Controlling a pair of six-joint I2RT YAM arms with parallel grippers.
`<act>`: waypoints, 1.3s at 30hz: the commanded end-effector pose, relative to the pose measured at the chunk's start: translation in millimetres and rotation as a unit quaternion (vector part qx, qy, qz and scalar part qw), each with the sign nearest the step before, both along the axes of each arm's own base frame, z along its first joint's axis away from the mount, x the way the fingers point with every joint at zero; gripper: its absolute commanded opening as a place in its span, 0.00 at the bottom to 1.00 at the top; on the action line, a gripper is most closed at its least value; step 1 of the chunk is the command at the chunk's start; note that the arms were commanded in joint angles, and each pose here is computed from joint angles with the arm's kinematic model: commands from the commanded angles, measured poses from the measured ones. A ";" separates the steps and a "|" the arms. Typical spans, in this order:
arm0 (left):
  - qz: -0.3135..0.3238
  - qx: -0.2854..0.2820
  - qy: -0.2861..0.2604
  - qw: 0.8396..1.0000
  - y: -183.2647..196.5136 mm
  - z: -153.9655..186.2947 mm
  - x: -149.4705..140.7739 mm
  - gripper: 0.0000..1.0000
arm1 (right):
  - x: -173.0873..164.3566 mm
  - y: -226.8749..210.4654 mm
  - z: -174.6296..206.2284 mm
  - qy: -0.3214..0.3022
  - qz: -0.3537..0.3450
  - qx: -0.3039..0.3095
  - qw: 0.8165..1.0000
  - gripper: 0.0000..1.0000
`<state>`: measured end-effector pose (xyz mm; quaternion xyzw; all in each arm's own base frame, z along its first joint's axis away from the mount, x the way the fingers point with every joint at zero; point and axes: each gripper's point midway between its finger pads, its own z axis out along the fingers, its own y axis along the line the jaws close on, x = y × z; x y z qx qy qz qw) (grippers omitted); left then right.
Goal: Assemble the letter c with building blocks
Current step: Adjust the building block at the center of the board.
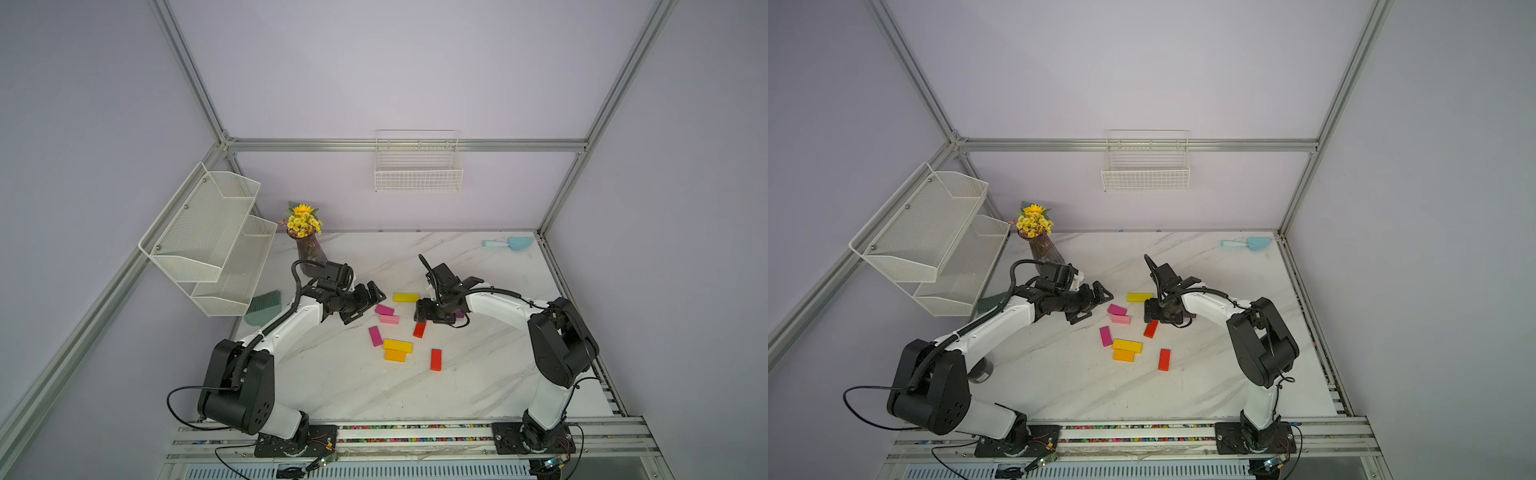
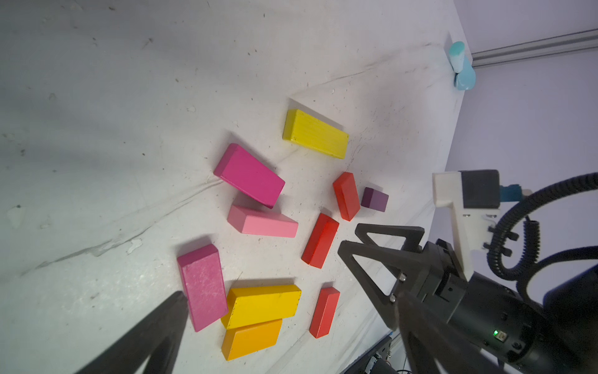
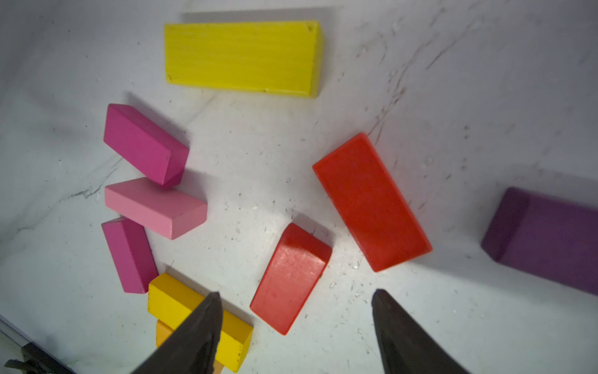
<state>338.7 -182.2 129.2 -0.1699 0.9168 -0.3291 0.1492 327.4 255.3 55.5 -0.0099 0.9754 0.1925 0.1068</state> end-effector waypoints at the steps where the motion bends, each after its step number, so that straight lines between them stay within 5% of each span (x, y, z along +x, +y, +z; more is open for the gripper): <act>1: -0.002 -0.025 -0.017 1.000 -8.1 19.0 10.3 1.00 | 1.3 14.8 0.0 0.012 -0.037 0.042 0.998 0.75; 26: -0.016 -0.035 -0.019 0.999 -15.3 24.4 10.3 1.00 | 22.6 -9.3 -21.7 0.015 -0.092 -0.001 0.996 0.75; 39: -0.040 -0.034 -0.025 0.998 -35.0 27.8 16.2 1.00 | 31.0 -32.6 10.6 -0.005 -0.119 0.031 0.992 0.75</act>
